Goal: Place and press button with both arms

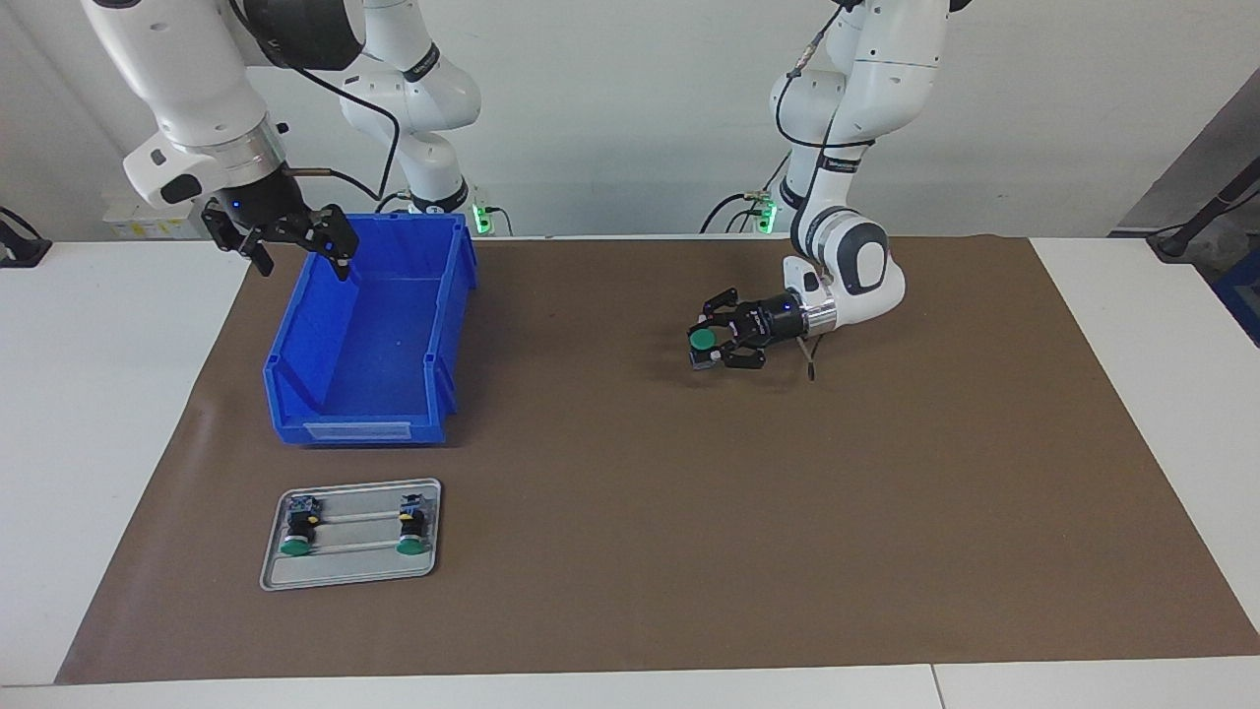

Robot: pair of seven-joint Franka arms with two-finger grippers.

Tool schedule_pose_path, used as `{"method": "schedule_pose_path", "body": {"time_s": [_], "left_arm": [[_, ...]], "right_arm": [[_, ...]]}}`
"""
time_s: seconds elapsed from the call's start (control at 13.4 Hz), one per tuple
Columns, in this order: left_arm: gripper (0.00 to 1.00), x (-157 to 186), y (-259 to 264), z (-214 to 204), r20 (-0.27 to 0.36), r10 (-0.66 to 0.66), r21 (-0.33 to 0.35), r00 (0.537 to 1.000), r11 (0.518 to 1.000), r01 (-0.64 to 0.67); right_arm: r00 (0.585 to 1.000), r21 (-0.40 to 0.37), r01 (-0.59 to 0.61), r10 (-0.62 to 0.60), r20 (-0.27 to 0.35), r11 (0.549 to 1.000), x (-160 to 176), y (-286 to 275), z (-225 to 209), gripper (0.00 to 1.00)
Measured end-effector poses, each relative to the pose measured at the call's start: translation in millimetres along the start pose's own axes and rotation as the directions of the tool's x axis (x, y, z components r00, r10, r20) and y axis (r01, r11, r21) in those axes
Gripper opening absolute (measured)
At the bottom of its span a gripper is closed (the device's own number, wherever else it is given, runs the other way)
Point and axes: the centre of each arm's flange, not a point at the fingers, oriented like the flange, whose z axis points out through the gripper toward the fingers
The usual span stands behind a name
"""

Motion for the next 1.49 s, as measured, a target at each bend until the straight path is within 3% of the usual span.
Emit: {"method": "schedule_pose_path", "body": {"time_s": [0.59, 1.49], "left_arm": [[0.40, -40, -2, -3, 0.022, -0.010, 0.000, 1.000, 1.000, 0.010], [0.40, -54, -2, -6, 0.010, -0.008, -0.003, 1.000, 1.000, 0.008]], "right_arm": [[1.000, 0.000, 0.000, 0.000, 0.000, 1.000, 0, 0, 0, 1.00], [1.000, 0.000, 0.000, 0.000, 0.000, 1.000, 0, 0, 0, 1.00]]}}
